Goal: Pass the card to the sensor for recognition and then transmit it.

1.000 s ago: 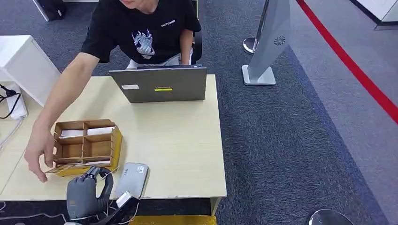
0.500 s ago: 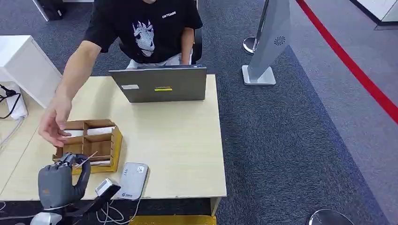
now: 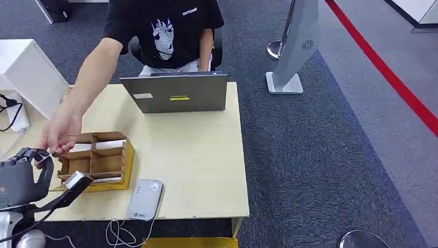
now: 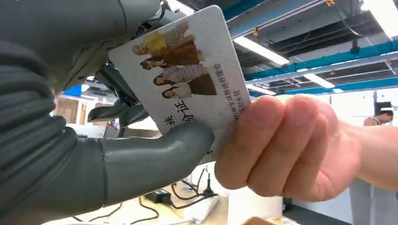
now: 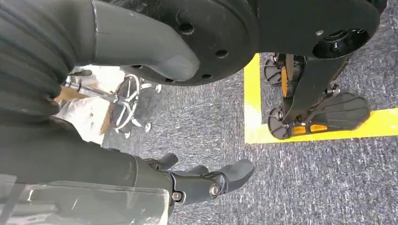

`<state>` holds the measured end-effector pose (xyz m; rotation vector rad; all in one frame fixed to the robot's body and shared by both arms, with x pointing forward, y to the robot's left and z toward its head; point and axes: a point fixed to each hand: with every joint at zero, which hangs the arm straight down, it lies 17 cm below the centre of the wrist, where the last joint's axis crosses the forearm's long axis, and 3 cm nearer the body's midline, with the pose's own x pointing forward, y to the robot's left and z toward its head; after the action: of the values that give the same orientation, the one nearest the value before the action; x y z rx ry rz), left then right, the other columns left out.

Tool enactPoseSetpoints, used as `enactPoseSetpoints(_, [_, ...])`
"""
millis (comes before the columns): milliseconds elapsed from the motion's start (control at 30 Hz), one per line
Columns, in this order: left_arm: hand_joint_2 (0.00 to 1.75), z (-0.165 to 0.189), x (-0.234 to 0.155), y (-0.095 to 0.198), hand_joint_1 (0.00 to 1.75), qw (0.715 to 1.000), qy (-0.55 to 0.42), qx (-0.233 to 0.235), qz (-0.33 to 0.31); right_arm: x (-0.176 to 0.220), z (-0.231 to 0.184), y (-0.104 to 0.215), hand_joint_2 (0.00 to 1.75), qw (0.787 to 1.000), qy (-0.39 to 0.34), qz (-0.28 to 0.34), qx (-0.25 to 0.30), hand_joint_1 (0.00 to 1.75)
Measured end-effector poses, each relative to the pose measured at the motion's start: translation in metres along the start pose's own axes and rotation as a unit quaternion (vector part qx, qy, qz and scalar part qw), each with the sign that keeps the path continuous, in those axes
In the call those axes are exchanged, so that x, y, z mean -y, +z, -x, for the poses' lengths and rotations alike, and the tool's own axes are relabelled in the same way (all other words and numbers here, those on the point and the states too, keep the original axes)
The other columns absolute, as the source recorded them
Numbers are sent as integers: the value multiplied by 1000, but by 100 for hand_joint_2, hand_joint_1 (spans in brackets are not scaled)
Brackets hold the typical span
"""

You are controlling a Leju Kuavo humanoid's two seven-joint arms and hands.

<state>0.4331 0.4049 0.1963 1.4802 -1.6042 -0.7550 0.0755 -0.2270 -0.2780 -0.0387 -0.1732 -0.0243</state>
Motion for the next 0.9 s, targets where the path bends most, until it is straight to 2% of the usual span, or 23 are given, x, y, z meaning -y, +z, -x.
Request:
enactPoseSetpoints(33, [175,3,1,0,91,1000,-2,-2,1,0,0,0,175,1000,0,0,0,0])
enactPoseSetpoints(67, [175,8,2,0,24,1000,-5,-7,3,0,0,0,175,1000,0,0,-1,0])
enactPoseSetpoints(100, [175,12,2,0,24,1000,-5,-11,4,0,0,0,175,1000,0,0,-1,0])
enactPoseSetpoints(133, [175,13,3,1,7,1000,-5,-13,4,0,0,0,175,1000,0,0,-1,0])
enactPoseSetpoints(200, [175,17,5,3,7,1000,-3,-18,7,0,1,0,175,1000,1,0,-3,0])
enactPoseSetpoints(233, [175,18,5,3,0,1000,-4,-20,7,0,1,0,175,1000,1,0,-3,0])
enactPoseSetpoints(633, [175,15,6,18,0,1000,7,-21,5,1,1,0,175,1000,1,2,-3,0])
enactPoseSetpoints(800, [175,-4,-7,23,0,998,61,-8,-10,1,1,0,175,1000,-2,3,-2,0])
enactPoseSetpoints(900, [175,-17,-4,28,0,993,113,1,11,2,0,0,175,1000,-8,4,0,0])
